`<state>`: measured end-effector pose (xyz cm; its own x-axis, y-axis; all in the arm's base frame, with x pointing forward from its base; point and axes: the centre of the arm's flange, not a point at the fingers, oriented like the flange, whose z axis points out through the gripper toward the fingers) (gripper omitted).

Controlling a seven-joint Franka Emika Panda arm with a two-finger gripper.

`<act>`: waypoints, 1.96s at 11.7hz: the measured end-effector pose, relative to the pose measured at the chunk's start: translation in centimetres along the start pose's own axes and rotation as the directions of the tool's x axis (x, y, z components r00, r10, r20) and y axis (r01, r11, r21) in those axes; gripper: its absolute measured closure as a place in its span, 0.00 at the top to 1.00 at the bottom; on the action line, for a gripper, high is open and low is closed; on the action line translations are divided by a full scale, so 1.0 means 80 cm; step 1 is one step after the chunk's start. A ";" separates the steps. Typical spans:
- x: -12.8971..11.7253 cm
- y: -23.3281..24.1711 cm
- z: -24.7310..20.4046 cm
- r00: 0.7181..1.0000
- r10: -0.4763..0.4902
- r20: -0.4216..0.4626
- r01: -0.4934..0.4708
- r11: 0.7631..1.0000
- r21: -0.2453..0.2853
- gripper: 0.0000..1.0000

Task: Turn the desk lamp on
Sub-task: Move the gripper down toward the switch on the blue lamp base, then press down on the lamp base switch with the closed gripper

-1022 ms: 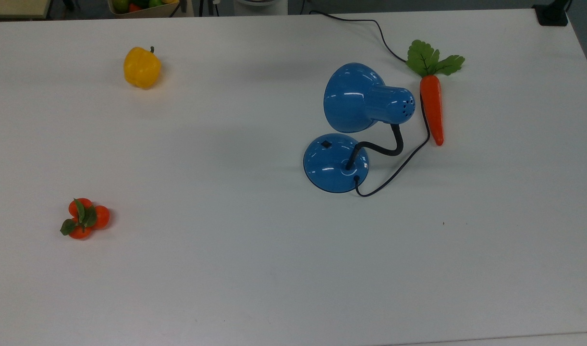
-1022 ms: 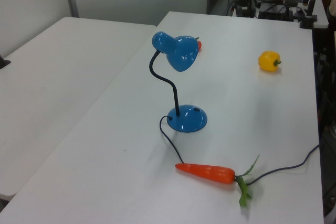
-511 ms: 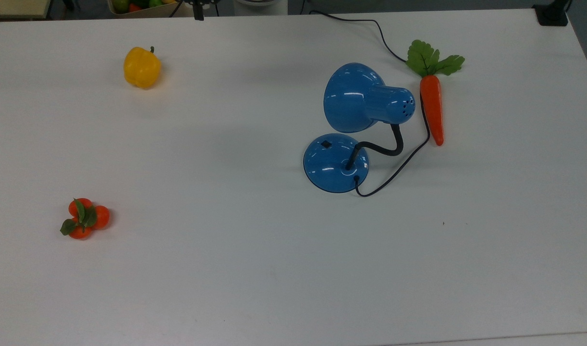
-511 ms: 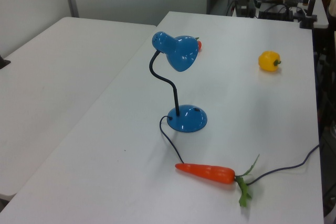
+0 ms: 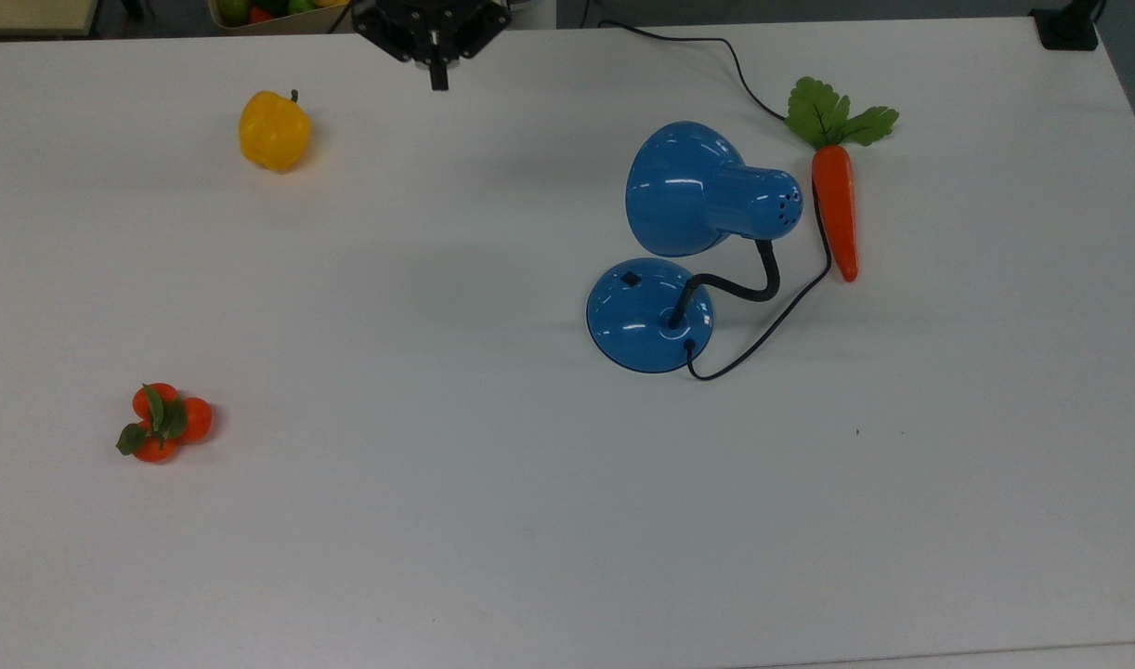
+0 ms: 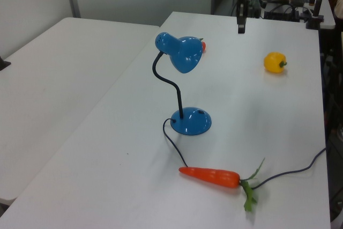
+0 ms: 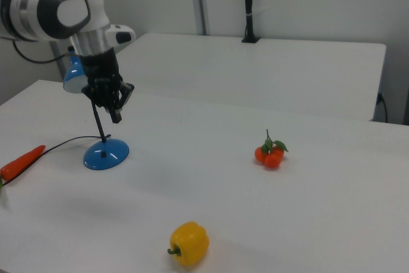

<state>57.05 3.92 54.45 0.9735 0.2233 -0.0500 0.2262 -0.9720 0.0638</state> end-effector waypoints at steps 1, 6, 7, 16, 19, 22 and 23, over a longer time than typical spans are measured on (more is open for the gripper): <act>0.001 -0.011 0.016 0.999 -0.041 -0.001 0.041 0.999 0.000 0.01; 0.008 -0.056 0.095 0.983 -0.175 -0.063 0.174 0.985 -0.012 0.01; 0.009 -0.069 0.109 0.978 -0.192 -0.084 0.191 0.981 -0.017 0.01; 0.036 -0.156 0.192 0.911 -0.314 -0.269 0.308 0.949 -0.065 0.01; 0.048 -0.182 0.213 0.882 -0.344 -0.321 0.339 0.938 -0.074 0.01; 0.058 -0.206 0.232 0.854 -0.365 -0.370 0.363 0.928 -0.080 0.01; 0.060 -0.209 0.239 0.847 -0.368 -0.384 0.365 0.927 -0.082 0.01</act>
<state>57.31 19.89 34.10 0.7545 0.5746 0.3171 0.5683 -0.8137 0.1222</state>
